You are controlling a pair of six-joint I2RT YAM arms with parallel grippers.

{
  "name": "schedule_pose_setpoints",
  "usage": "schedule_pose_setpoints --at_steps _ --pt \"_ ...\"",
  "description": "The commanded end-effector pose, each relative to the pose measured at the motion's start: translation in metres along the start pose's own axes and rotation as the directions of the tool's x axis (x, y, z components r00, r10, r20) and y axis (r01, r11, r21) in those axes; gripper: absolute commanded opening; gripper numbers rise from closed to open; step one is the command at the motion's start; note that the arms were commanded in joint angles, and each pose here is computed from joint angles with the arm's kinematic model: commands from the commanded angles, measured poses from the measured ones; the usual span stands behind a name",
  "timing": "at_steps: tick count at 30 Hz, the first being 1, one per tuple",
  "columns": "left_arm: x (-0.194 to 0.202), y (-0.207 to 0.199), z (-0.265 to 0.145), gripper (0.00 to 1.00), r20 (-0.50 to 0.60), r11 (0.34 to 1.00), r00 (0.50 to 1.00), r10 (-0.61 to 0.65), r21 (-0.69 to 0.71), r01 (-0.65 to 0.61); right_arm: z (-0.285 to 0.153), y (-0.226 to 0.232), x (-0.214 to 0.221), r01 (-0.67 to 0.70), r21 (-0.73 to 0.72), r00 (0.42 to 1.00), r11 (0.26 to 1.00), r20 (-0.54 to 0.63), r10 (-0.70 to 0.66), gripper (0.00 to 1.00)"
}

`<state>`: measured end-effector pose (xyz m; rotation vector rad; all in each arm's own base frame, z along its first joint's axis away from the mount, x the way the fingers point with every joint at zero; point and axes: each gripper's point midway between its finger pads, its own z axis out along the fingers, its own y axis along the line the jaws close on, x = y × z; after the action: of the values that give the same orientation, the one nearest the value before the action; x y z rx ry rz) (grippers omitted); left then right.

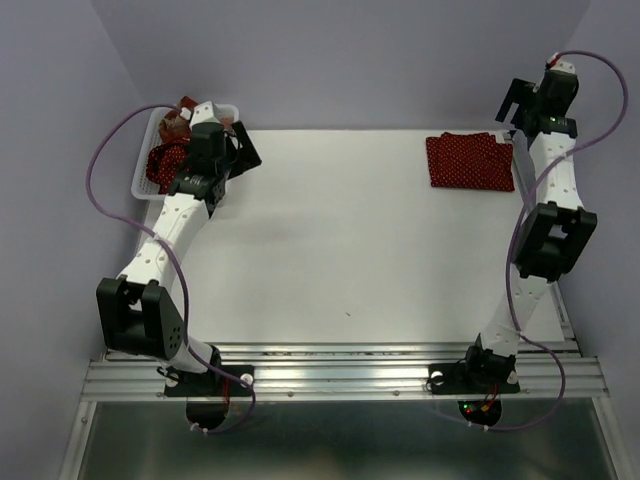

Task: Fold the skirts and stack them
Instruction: Grab the skirt from the pile

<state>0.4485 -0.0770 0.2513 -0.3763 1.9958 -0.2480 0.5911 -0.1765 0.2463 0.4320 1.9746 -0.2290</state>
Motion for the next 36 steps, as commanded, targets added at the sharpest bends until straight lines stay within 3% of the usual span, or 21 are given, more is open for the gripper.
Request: schedule_pose_setpoints --at_steps 1,7,10,13,16,18,19,20,22,30,34,35,36 --pt "-0.048 0.009 -0.021 0.99 0.112 0.999 0.994 -0.018 -0.024 0.021 -0.054 0.035 -0.021 -0.044 -0.241 0.998 0.969 0.028 0.053 1.00" --pt "-0.067 0.048 -0.013 0.99 0.125 0.993 0.989 -0.072 -0.086 0.083 -0.126 0.111 0.032 -0.023 -0.423 1.000 0.906 -0.023 0.015 1.00" --pt "-0.077 0.088 -0.003 0.99 0.126 0.979 0.987 -0.103 -0.163 0.123 -0.150 0.132 0.067 -0.052 -0.446 0.997 0.893 -0.070 0.023 1.00" --pt "-0.079 0.107 0.014 0.99 0.108 0.971 0.986 -0.128 -0.189 0.147 -0.163 0.133 0.098 -0.142 -0.469 0.987 0.872 -0.131 0.090 1.00" --pt "-0.089 0.124 0.039 0.99 0.103 0.969 0.981 -0.164 -0.172 0.180 -0.171 0.133 0.124 -0.158 -0.486 0.978 0.860 -0.198 0.068 1.00" --pt "-0.077 0.135 0.066 0.99 0.033 0.967 0.982 -0.185 -0.173 0.188 -0.171 0.129 0.130 -0.152 -0.472 0.975 0.869 -0.213 0.055 1.00" --pt "-0.097 0.139 0.069 0.99 0.062 0.965 0.981 -0.183 -0.180 0.191 -0.172 0.126 0.131 -0.145 -0.458 0.976 0.877 -0.213 0.050 1.00" --pt "-0.080 0.153 0.085 0.99 0.009 0.954 0.981 -0.195 -0.229 0.191 -0.172 0.122 0.134 -0.138 -0.442 0.974 0.886 -0.221 0.041 1.00" --pt "-0.091 0.160 0.094 0.99 0.018 0.950 0.982 -0.190 -0.247 0.189 -0.173 0.115 0.136 -0.124 -0.411 0.975 0.903 -0.220 0.034 1.00" --pt "-0.069 0.182 0.147 0.99 -0.046 0.942 0.976 -0.212 -0.277 0.191 -0.180 0.114 0.140 -0.139 -0.412 0.971 0.901 -0.237 0.041 1.00" --pt "-0.068 0.191 0.154 0.75 -0.036 0.935 0.974 -0.223 -0.291 0.203 -0.179 0.107 0.141 -0.128 -0.380 0.972 0.916 -0.233 0.039 1.00" --pt "-0.069 0.192 0.153 0.62 -0.031 0.933 0.974 -0.225 -0.295 0.206 -0.179 0.106 0.142 -0.128 -0.377 0.972 0.917 -0.234 0.039 1.00" --pt "-0.073 0.196 0.150 0.40 -0.014 0.925 0.974 -0.226 -0.316 0.210 -0.178 0.106 0.143 -0.128 -0.374 0.971 0.919 -0.236 0.039 1.00"
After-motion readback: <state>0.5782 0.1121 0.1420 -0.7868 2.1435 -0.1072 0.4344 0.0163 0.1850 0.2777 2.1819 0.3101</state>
